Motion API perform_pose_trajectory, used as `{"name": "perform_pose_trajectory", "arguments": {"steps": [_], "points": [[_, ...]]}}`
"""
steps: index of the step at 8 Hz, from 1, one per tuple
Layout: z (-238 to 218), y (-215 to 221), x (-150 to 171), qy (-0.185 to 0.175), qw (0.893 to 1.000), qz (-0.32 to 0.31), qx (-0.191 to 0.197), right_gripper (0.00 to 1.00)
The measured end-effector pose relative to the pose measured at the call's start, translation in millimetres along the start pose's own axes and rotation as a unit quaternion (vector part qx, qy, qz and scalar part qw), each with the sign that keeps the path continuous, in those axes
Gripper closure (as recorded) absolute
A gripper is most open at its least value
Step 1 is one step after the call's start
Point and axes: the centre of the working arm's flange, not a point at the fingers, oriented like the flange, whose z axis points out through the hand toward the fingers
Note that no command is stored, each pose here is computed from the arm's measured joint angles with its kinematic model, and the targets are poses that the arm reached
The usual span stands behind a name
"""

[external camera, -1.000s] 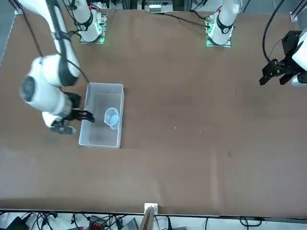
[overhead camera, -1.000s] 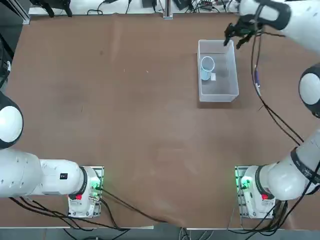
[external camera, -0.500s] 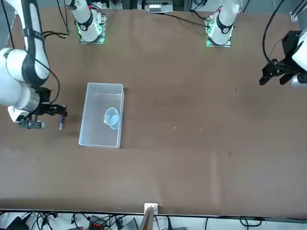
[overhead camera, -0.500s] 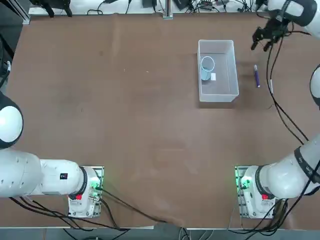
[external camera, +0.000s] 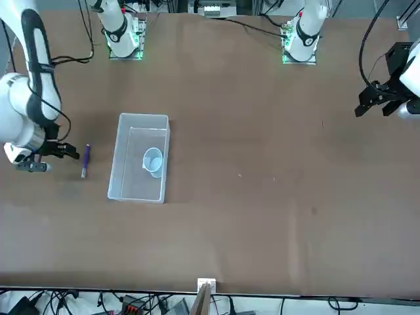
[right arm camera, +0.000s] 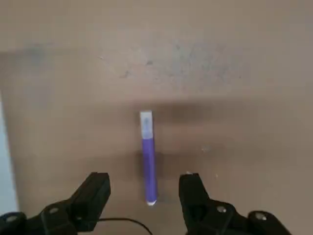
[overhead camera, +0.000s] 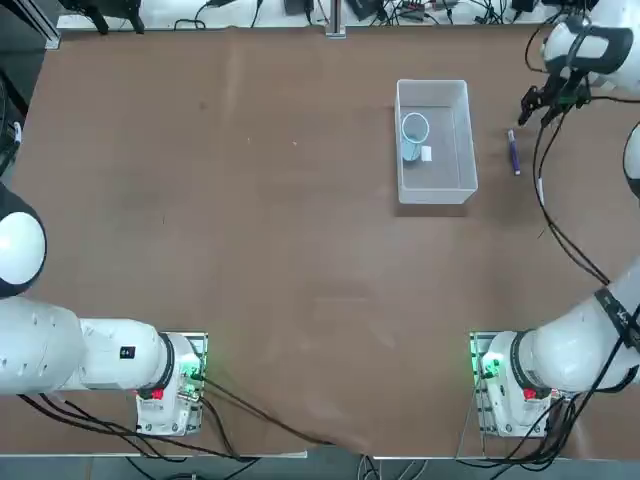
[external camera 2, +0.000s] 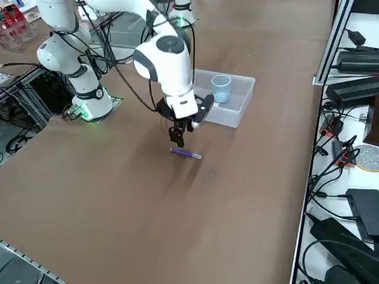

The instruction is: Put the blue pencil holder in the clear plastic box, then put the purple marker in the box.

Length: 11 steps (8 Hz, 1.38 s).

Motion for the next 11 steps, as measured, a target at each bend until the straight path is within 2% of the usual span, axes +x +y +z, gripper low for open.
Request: {"name": "perform_pose_trajectory", "arguments": {"steps": [5,8,10,11], "points": [[68.5,-3.8,-7.8,-0.006,1.000,-0.006,-0.025,0.21],[84.7,-3.9,-9.5,-0.014,0.999,-0.008,-0.029,0.25],[85.9,-9.2,-8.9,-0.014,1.000,-0.010,-0.026,0.36],[86.7,-13.2,-8.4,-0.014,1.000,-0.011,-0.024,0.39]]}}
